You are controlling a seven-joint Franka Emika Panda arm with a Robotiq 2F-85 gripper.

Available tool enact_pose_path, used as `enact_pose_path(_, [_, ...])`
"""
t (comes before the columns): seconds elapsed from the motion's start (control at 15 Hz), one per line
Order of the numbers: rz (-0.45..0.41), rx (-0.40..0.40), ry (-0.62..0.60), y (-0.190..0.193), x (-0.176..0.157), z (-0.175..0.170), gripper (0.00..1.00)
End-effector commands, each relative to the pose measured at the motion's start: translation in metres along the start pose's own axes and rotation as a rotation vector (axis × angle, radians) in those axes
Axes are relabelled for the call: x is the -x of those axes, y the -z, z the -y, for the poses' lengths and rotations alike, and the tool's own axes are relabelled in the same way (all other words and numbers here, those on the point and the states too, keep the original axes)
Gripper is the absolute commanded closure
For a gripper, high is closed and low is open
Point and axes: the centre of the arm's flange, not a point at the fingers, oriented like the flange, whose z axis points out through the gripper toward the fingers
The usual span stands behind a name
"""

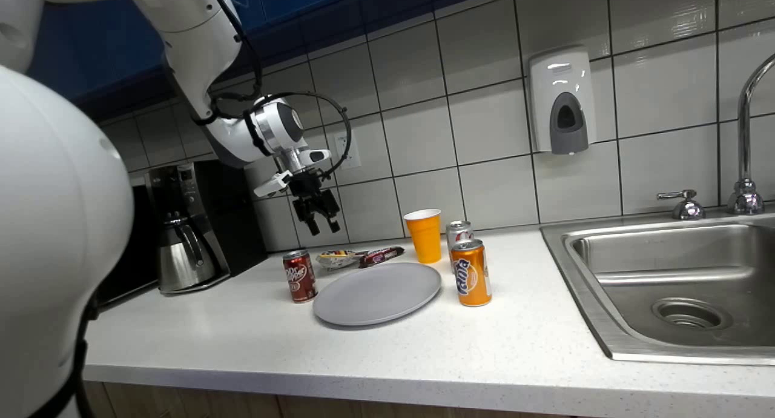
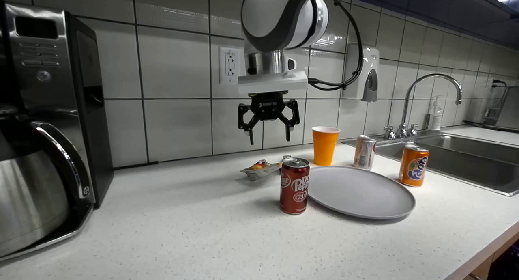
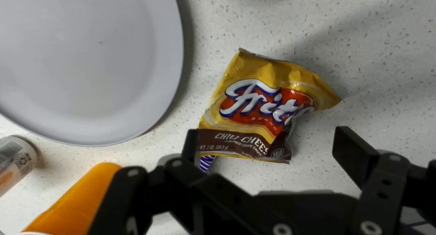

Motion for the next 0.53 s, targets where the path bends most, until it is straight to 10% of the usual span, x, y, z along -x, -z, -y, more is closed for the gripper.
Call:
enact_pose_path(0.0, [-0.004, 0.012, 0.019, 0.001, 0.003, 0.006, 0.00])
enact_pose_path(0.47, [-0.006, -0.007, 0.049, 0.008, 0.026, 0.023, 0.00])
